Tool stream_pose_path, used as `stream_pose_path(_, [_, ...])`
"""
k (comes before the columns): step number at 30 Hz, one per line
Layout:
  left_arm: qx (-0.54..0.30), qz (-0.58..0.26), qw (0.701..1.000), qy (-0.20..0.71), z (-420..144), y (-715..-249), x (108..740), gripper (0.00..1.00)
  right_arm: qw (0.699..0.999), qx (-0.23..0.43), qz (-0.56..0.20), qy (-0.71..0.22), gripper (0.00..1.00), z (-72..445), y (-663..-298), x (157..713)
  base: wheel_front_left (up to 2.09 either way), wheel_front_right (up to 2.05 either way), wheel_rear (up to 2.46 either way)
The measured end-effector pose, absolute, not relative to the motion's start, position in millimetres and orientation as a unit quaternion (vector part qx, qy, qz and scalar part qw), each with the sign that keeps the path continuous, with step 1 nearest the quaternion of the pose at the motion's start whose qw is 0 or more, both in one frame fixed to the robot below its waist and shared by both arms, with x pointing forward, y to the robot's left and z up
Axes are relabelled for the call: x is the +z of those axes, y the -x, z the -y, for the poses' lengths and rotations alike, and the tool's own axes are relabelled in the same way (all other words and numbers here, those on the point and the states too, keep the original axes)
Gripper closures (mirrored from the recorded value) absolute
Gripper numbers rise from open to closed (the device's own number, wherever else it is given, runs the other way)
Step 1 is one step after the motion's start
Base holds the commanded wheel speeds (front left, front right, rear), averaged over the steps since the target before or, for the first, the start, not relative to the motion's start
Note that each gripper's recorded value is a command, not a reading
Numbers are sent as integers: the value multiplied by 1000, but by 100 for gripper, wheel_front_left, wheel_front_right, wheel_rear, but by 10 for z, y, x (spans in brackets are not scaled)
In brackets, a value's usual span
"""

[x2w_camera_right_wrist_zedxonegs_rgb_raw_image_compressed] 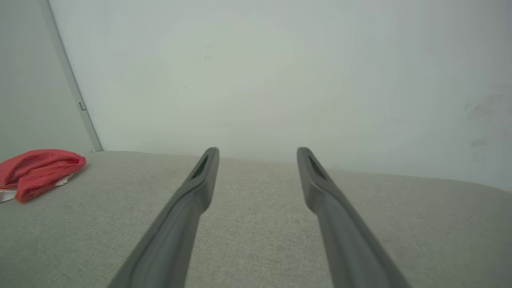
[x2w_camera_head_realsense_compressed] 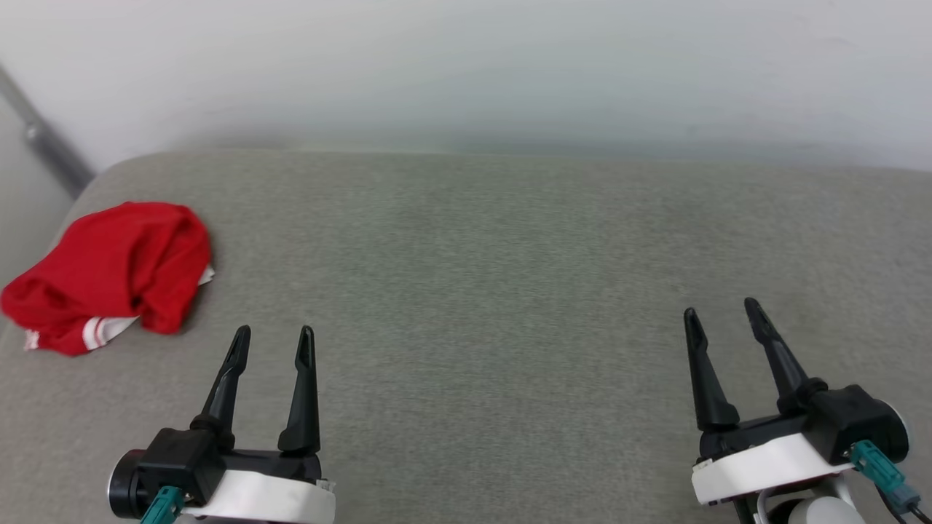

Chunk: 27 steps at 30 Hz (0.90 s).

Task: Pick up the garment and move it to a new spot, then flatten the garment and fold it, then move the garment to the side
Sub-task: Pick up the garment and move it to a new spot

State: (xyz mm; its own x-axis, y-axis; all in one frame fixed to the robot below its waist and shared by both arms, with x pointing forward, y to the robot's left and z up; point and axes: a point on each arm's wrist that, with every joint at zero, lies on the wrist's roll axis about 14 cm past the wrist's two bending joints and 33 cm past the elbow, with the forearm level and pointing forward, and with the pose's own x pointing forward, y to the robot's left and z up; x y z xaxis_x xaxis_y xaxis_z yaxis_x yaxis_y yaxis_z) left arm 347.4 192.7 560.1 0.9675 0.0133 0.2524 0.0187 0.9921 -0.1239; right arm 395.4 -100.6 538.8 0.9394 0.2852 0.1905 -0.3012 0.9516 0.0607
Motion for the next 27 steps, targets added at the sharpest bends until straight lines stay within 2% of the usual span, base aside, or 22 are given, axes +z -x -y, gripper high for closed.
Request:
stream_pose_path(15, [120,136,983,27,-2583,-2891,5645,0,955,277,83,-68,0,100,-3918,5395,0,0,0])
stream_pose_path(27, [183,144,972,12,-2874,-2472,5690,0,933,342,83,-77,0,-366,-3849,5438,0,0,0])
